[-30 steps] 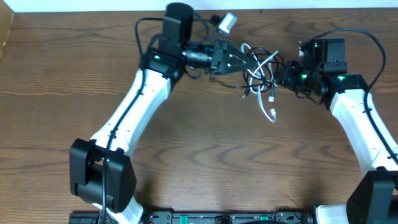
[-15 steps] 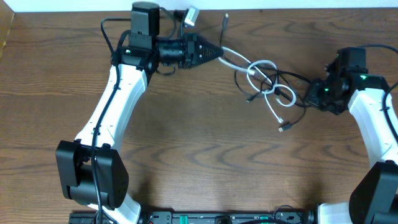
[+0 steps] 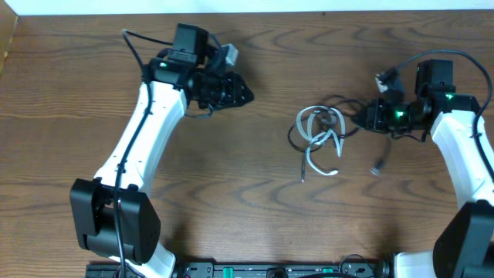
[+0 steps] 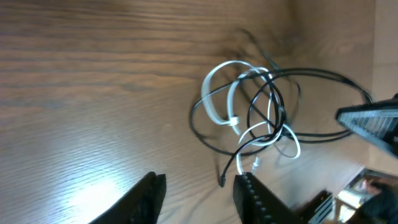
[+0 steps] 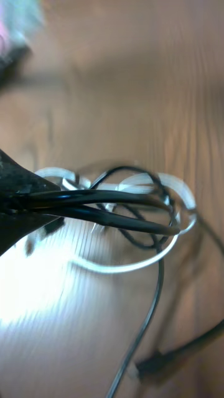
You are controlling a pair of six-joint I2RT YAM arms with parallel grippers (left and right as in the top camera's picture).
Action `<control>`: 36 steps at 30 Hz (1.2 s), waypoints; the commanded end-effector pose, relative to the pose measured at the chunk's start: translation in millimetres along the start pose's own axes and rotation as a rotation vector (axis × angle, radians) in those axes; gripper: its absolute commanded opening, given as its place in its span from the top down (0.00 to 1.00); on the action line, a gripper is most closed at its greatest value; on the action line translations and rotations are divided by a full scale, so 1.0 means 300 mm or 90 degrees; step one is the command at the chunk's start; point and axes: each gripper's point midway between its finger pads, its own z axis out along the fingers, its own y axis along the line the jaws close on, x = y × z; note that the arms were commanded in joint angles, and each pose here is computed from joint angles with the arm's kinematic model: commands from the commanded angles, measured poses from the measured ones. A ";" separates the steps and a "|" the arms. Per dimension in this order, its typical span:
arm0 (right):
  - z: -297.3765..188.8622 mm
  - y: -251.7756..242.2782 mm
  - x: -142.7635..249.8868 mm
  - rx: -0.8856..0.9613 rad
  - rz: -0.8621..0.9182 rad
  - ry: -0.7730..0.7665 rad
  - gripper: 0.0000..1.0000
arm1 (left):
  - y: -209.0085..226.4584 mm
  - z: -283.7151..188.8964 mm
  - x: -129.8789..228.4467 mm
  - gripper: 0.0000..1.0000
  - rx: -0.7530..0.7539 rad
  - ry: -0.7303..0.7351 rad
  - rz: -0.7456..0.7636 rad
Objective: Untangle cables
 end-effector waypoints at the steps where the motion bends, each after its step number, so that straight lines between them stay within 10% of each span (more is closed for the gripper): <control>1: -0.155 0.369 -0.039 -0.265 -0.162 -0.061 0.99 | -0.113 -0.009 0.011 0.52 0.038 -0.005 0.077; 16: -0.222 0.398 -0.117 -0.140 -0.113 -0.128 0.99 | -0.400 0.039 0.089 0.21 0.210 0.031 0.161; 36: -0.216 0.379 -0.107 -0.121 -0.106 -0.121 0.99 | -0.428 0.428 0.064 0.30 0.215 0.067 0.012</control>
